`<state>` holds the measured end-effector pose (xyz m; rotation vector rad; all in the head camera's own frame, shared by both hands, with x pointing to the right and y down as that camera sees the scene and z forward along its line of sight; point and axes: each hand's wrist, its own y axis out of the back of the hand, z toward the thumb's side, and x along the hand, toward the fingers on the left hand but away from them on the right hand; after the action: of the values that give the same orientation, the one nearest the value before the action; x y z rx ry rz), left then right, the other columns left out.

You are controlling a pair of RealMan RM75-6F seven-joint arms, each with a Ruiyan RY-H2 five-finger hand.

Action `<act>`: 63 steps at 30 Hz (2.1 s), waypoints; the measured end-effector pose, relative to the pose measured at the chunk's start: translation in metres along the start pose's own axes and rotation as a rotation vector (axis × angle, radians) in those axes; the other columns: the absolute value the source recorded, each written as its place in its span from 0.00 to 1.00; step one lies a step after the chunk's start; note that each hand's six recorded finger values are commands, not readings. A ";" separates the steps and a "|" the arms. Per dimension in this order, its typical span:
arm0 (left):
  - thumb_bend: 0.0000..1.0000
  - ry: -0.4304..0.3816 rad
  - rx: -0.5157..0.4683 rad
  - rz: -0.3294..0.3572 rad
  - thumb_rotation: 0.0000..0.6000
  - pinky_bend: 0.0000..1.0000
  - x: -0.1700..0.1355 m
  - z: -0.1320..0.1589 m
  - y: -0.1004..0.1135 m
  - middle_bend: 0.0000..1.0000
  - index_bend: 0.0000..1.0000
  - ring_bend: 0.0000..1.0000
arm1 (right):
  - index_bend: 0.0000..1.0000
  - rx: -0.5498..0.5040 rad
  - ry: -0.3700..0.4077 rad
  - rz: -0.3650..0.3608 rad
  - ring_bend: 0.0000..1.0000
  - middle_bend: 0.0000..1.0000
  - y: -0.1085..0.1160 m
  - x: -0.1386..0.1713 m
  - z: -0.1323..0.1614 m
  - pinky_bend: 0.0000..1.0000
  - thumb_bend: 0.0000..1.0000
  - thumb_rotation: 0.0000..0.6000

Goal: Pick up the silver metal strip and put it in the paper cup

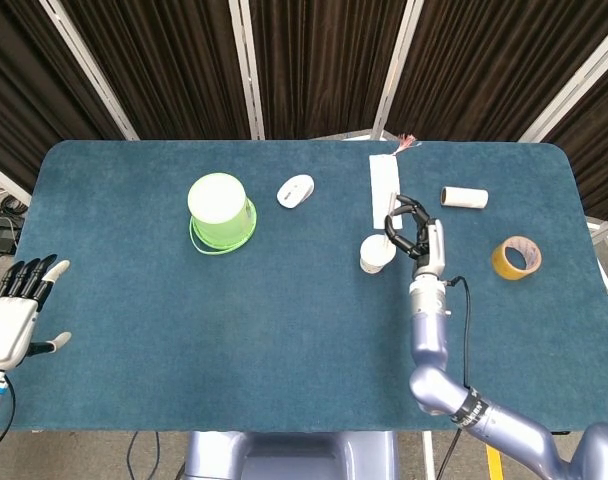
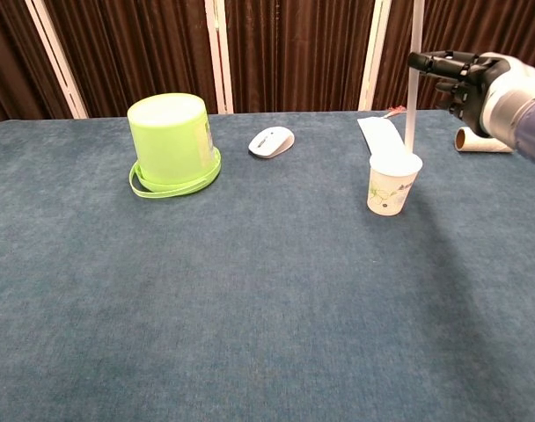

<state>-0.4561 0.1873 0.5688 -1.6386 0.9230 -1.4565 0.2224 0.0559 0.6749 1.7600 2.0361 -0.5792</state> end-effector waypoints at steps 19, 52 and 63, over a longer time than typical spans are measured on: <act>0.12 0.007 -0.004 -0.008 1.00 0.00 0.004 0.001 0.000 0.00 0.00 0.00 | 0.59 -0.007 -0.051 0.023 0.00 0.24 -0.012 -0.015 -0.023 0.00 0.37 1.00; 0.12 0.008 -0.006 -0.011 1.00 0.00 0.004 0.002 0.000 0.00 0.00 0.00 | 0.36 -0.003 -0.065 0.121 0.00 0.09 0.007 0.001 -0.021 0.00 0.27 1.00; 0.12 0.007 -0.005 -0.010 1.00 0.00 0.004 0.002 0.000 0.00 0.00 0.00 | 0.35 0.326 0.065 0.118 0.00 0.06 0.062 0.018 0.026 0.00 0.16 1.00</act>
<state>-0.4539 0.1839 0.5701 -1.6449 0.9246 -1.4689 0.2817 0.0644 0.6402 2.0912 1.9488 -0.8676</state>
